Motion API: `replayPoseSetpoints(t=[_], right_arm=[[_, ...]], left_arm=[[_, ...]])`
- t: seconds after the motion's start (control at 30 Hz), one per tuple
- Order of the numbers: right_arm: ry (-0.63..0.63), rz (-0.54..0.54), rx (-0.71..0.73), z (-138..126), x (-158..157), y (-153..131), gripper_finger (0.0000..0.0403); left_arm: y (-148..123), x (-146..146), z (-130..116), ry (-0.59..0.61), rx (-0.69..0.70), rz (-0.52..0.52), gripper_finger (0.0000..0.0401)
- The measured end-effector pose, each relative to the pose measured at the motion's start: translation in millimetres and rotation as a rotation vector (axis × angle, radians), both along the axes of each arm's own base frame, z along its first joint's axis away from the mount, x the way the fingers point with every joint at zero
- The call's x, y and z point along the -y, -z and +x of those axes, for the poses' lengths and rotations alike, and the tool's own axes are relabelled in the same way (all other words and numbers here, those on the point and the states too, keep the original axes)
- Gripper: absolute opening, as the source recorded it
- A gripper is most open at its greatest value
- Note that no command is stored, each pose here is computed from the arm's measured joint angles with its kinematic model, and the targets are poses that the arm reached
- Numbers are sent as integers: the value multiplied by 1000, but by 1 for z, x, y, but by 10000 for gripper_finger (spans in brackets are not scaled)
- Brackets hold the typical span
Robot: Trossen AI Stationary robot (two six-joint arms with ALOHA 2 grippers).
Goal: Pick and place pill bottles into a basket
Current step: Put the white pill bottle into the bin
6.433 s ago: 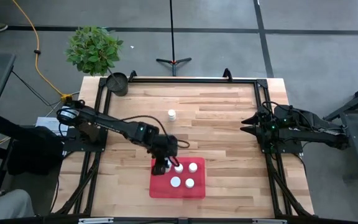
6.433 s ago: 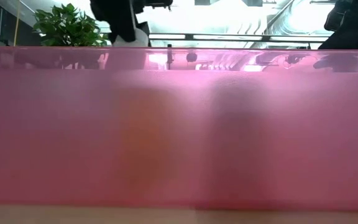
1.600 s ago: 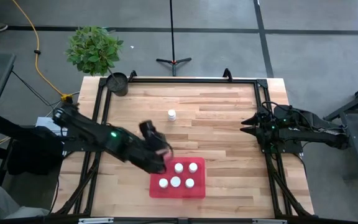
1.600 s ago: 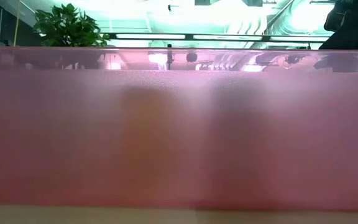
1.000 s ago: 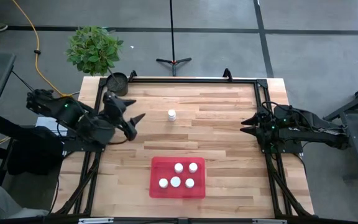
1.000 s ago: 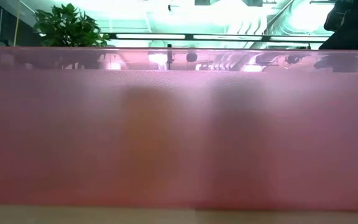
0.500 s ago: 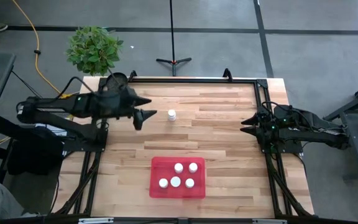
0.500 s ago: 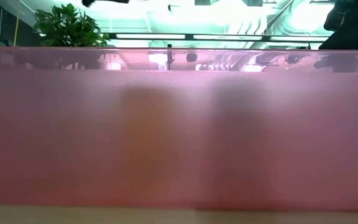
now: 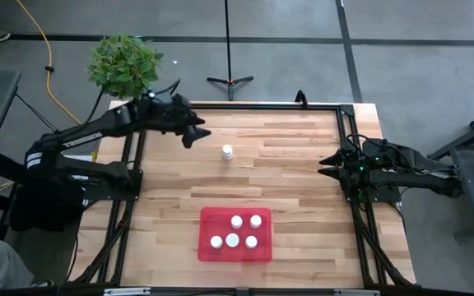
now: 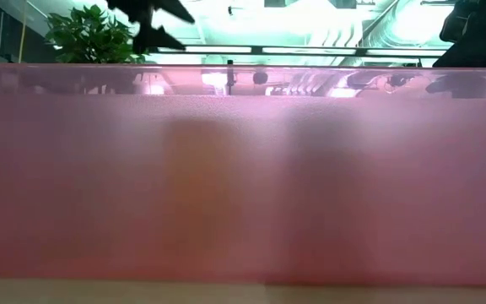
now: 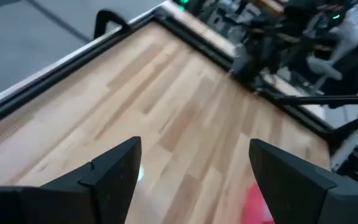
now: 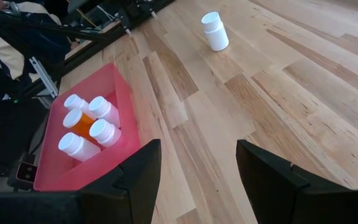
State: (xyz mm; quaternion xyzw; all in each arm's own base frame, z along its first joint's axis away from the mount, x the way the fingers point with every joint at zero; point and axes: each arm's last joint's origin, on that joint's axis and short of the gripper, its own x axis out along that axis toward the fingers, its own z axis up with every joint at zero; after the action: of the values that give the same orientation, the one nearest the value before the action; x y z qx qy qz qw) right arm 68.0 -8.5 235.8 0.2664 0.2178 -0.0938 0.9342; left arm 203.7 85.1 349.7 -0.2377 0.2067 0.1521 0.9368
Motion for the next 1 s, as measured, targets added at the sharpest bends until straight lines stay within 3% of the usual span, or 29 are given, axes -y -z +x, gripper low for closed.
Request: replayPoseSetpoints(t=[0.33, 0.63, 0.77, 1.0], right_arm=[[0, 0, 0, 0, 0, 0, 199], [5, -3, 0, 0, 0, 0, 199], [6, -3, 0, 0, 0, 0, 199], [18, -9, -2, 0, 1, 0, 199]], left_arm=[[38, -38, 19, 19, -152, -119, 330], [54, -48, 30, -43, -263, -1, 330], [53, -48, 31, 56, -275, 120, 330], [56, -50, 36, 179, -295, 241, 330]])
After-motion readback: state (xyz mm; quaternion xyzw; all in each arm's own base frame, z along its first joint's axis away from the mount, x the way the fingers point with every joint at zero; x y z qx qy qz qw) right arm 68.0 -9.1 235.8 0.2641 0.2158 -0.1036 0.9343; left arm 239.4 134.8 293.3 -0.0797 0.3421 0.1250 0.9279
